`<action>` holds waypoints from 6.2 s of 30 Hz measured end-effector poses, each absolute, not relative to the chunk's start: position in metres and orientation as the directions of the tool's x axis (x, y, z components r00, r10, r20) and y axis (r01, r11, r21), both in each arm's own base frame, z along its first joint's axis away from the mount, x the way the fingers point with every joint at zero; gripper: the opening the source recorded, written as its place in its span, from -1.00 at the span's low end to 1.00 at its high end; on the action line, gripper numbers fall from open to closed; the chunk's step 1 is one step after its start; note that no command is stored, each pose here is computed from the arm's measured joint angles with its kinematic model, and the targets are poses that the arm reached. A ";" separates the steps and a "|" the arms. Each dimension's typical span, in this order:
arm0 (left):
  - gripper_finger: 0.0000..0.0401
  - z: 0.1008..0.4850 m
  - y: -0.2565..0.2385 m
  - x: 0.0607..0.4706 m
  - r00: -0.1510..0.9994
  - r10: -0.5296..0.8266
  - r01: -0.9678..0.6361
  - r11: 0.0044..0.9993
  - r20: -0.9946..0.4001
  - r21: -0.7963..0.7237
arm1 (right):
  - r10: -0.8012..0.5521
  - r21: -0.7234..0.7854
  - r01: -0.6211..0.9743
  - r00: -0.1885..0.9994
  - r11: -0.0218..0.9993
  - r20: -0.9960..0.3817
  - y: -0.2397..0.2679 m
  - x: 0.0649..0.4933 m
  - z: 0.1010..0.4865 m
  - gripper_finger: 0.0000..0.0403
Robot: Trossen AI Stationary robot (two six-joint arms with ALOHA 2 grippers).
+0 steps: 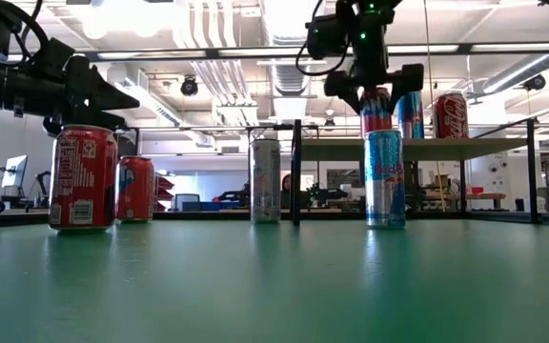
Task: Place canned beverage on shelf
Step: Put the bottom red soda can on the shelf, then put the blue soda can on the shelf aligned with the other blue soda can
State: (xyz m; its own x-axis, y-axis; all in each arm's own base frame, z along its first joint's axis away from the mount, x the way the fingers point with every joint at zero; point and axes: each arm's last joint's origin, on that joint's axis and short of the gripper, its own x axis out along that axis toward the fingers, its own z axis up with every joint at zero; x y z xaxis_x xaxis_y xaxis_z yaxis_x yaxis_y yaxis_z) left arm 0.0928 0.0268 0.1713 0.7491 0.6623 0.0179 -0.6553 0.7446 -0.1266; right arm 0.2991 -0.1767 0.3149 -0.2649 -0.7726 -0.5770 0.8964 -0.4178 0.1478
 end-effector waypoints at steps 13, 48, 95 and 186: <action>0.93 0.171 0.027 0.093 0.749 0.662 -0.655 0.745 0.019 -0.127 | -0.745 0.150 0.898 -0.239 -0.413 -0.622 -0.199 0.295 0.314 0.50; 0.93 0.171 0.027 0.093 0.749 0.662 -0.655 0.745 0.019 -0.127 | -0.733 0.118 0.922 -0.211 -0.369 -0.647 -0.198 0.296 0.314 0.65; 0.93 0.171 0.027 0.093 0.749 0.662 -0.655 0.745 0.019 -0.127 | -0.664 0.166 0.985 0.088 -0.054 -0.742 -0.067 0.321 0.338 0.85; 0.93 0.171 0.027 0.093 0.749 0.662 -0.655 0.745 0.019 -0.127 | -0.476 0.004 0.971 -0.113 -0.238 -0.872 0.013 0.332 0.222 0.85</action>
